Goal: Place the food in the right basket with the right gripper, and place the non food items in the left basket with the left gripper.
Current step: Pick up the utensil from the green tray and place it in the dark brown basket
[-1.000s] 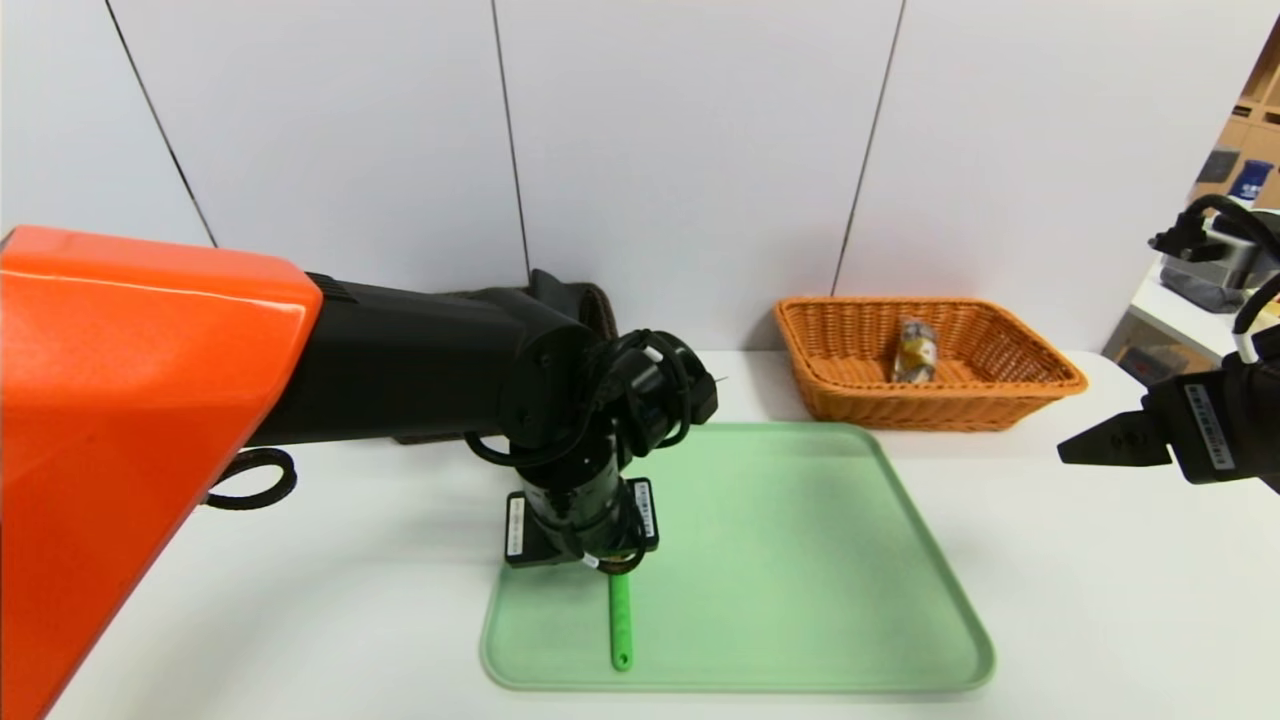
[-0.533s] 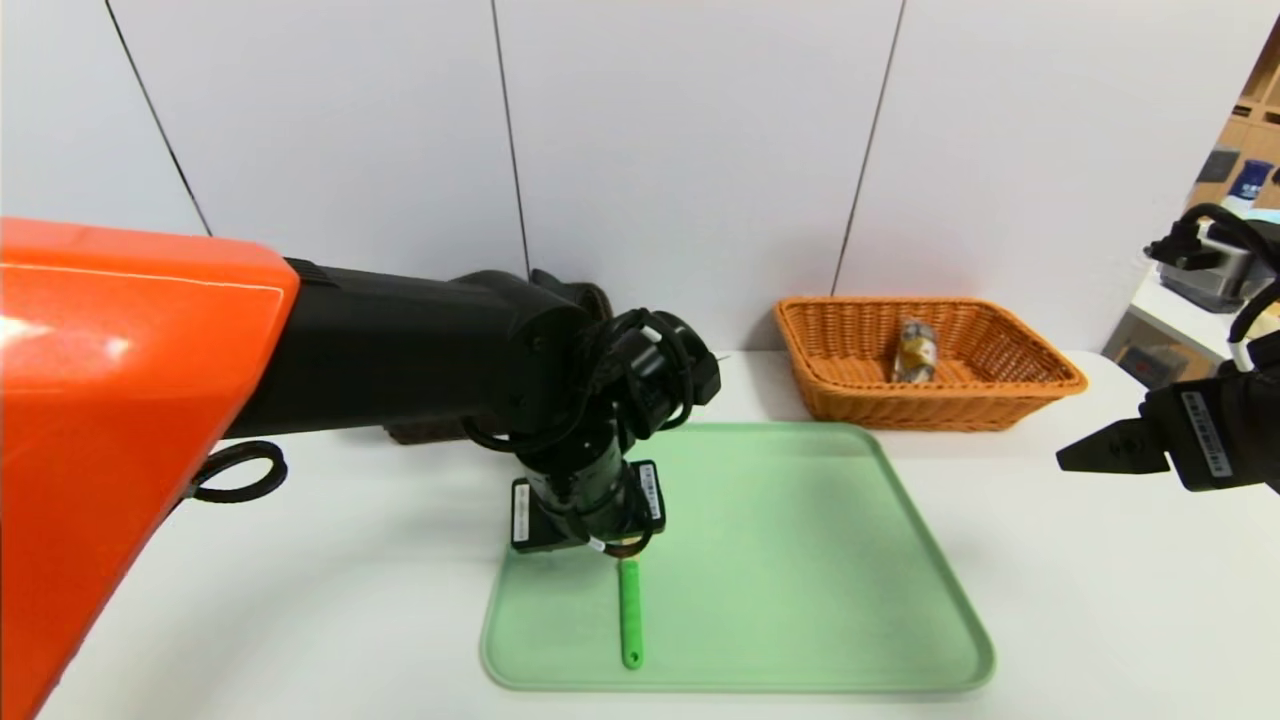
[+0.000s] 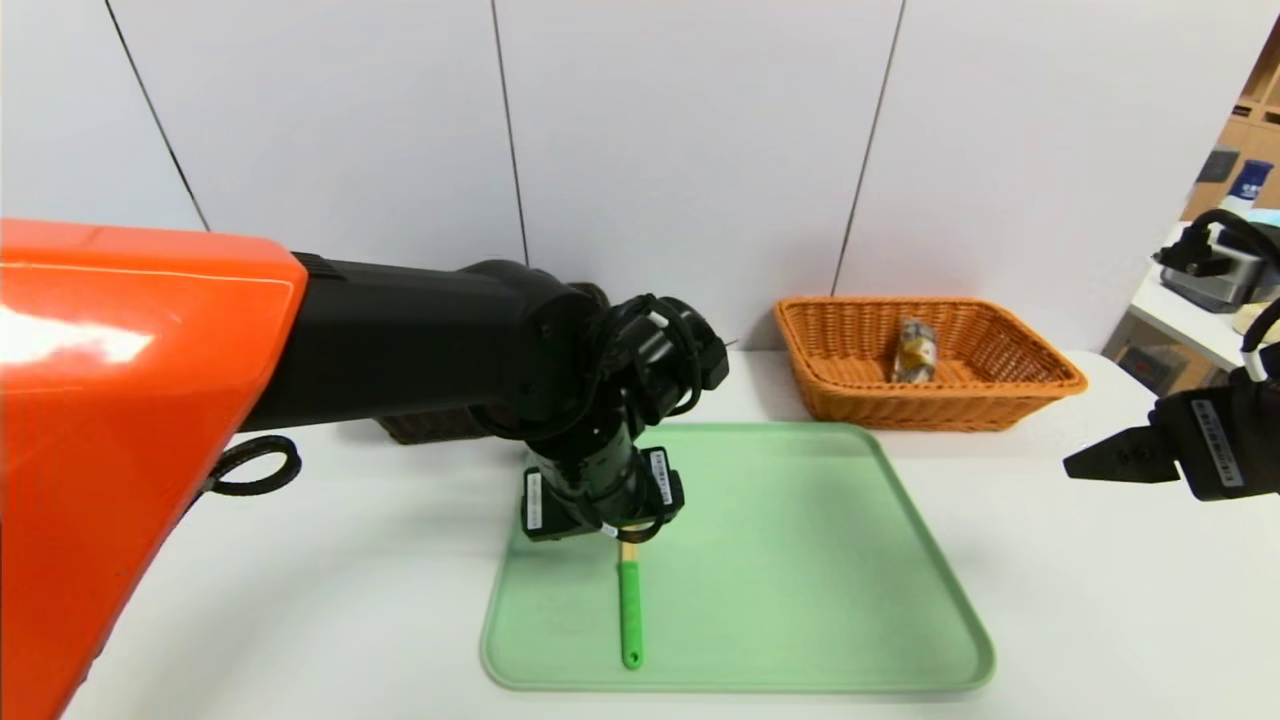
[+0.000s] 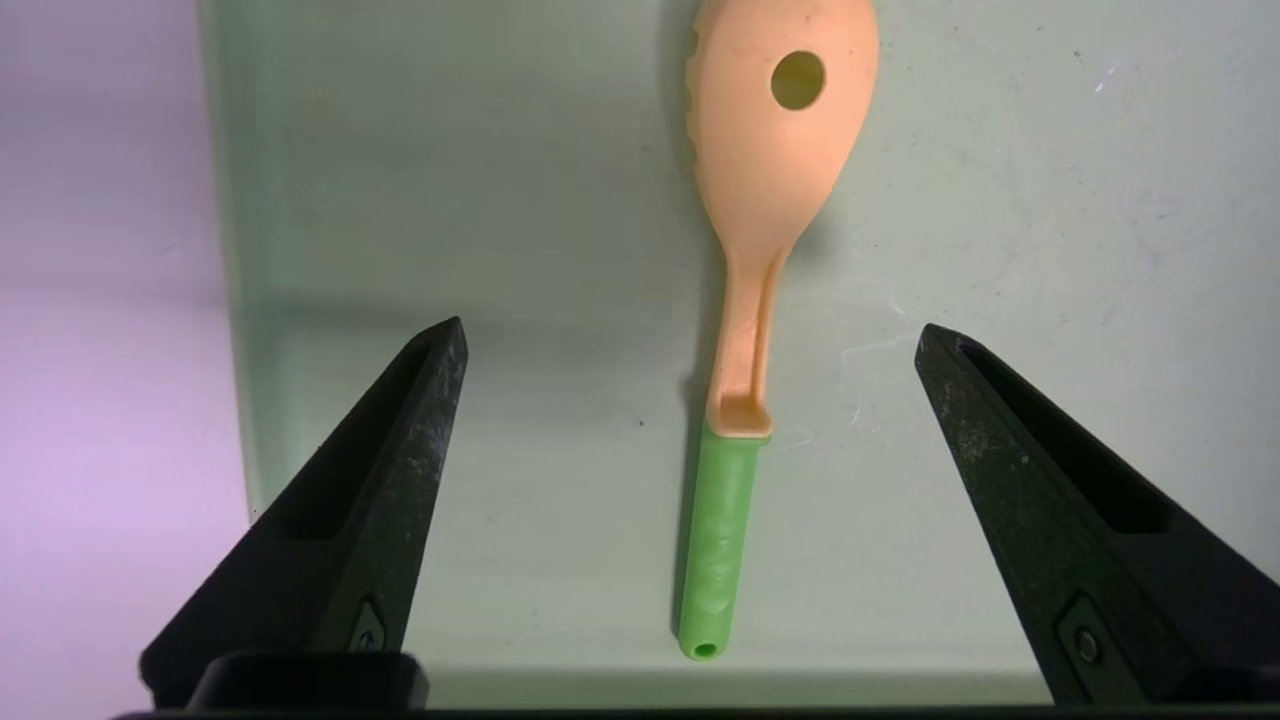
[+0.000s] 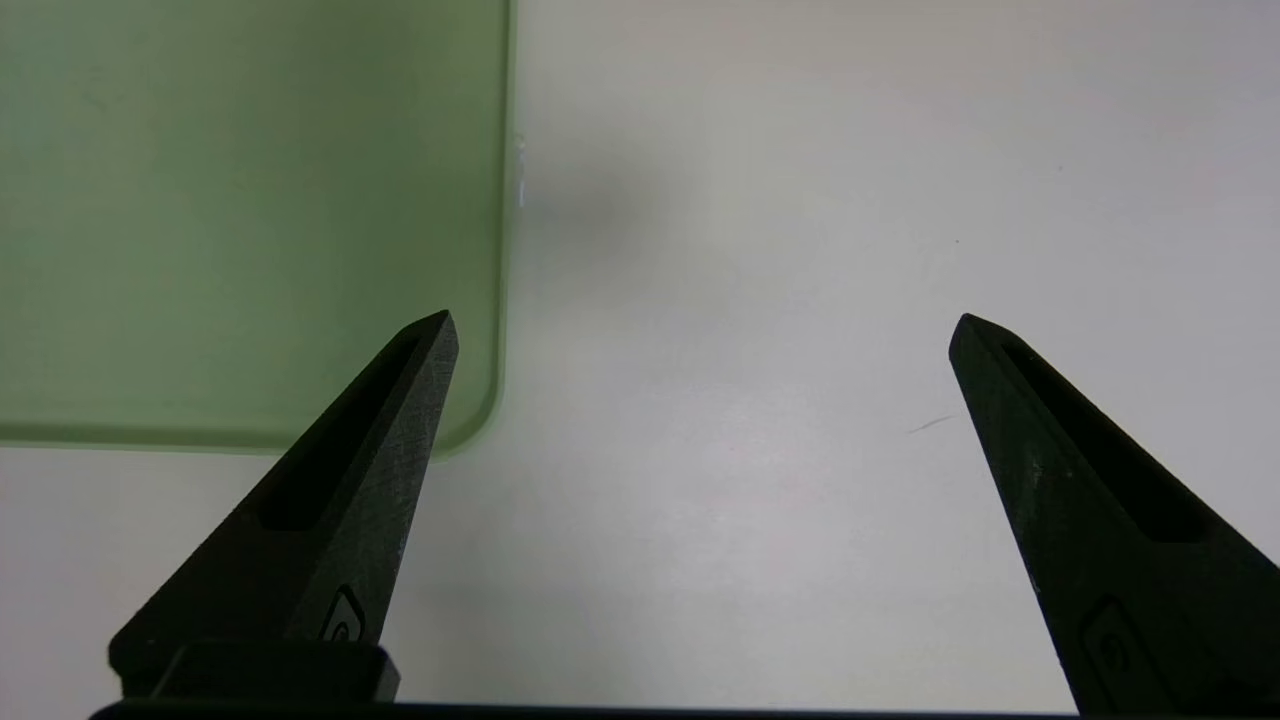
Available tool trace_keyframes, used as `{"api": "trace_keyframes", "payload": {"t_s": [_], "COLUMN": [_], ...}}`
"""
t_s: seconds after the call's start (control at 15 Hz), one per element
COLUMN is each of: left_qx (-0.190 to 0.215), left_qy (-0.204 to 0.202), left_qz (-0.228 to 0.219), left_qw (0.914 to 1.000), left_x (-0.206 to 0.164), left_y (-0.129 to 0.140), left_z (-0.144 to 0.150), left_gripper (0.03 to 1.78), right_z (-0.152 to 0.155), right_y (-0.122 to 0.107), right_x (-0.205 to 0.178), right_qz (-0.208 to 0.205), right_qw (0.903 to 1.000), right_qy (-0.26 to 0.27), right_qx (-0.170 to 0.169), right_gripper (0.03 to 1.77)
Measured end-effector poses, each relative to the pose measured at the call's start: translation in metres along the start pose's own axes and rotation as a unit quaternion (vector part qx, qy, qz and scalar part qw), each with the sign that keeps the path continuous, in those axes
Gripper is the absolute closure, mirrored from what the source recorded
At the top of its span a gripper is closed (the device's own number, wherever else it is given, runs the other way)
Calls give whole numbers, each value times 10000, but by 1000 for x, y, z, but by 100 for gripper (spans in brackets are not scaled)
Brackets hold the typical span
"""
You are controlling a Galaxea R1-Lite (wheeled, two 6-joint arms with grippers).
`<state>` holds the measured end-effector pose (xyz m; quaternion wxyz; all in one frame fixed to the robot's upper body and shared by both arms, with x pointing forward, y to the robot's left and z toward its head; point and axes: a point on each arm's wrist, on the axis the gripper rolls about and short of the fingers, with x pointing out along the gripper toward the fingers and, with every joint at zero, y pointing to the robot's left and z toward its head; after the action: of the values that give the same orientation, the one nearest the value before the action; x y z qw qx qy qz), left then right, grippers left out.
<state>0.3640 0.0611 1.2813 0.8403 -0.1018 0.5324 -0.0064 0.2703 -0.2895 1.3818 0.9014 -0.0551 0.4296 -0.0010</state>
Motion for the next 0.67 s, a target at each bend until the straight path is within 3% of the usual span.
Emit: {"api": "trace_keyframes", "payload": {"t_s": [0.67], "left_qx": [46], "left_qy": [90], "left_qz": [61], "left_qw": [9999], "left_x": [12], "left_y": [-5], "left_z": [-1], "left_gripper": [14], "right_z": [-5], "right_y": [-1], "right_x": [-1], "right_qz": [-5], "right_qw": [10000], "right_qy": [40], "right_qx": [-19], "right_gripper": [10]}}
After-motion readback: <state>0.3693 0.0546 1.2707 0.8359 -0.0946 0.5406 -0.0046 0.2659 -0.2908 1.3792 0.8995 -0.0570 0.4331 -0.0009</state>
